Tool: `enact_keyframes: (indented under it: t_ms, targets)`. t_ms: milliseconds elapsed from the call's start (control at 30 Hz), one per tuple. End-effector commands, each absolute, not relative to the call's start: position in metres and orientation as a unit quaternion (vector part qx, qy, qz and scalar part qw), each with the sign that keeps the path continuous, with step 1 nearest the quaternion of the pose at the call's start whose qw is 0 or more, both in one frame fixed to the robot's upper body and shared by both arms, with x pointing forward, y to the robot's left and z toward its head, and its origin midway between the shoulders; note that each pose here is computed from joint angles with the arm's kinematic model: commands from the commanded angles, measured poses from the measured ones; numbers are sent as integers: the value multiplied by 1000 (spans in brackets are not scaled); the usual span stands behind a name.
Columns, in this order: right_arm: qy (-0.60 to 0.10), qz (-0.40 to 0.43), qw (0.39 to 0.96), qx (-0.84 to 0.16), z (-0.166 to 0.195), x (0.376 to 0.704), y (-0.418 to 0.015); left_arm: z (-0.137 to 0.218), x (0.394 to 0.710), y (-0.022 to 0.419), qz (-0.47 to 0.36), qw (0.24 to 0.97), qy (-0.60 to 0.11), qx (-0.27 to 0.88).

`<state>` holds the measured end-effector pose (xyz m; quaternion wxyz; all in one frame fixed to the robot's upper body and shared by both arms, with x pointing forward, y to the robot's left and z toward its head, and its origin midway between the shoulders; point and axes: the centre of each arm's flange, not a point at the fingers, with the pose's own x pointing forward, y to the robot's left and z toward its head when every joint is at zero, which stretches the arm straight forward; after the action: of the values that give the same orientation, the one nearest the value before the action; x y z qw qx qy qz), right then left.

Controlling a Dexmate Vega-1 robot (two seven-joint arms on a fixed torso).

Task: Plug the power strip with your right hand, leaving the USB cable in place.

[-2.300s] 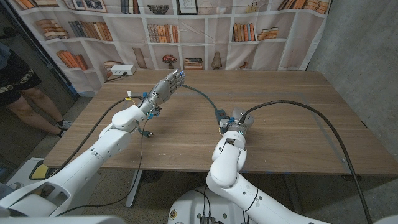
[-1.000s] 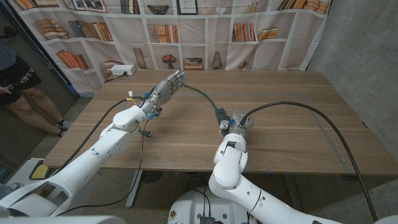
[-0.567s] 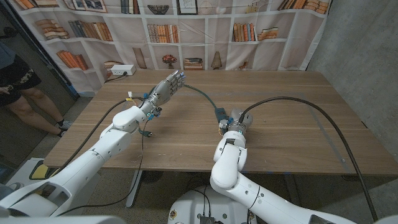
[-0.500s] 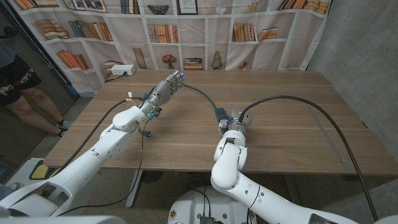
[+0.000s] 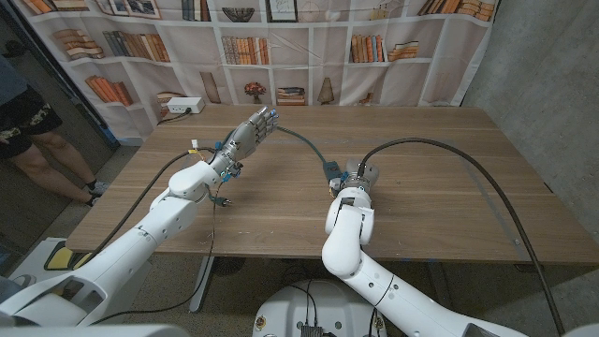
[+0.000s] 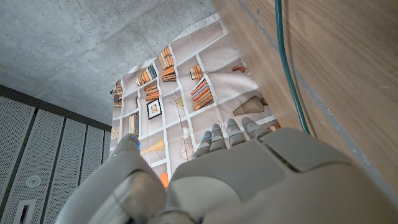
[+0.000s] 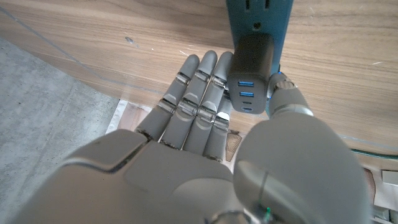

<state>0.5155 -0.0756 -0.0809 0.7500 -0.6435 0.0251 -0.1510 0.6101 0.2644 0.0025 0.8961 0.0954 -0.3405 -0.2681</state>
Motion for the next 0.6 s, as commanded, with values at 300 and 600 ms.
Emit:
enact_keyframes:
  t_ms: [300, 600]
  targets:
    - [41, -106, 715, -690, -77, 529, -80, 3, 608, 262, -269, 894, -346, 93]
    - [46, -94, 700, -706, -70, 535, -79, 2, 611, 263, -267, 896, -344, 89]
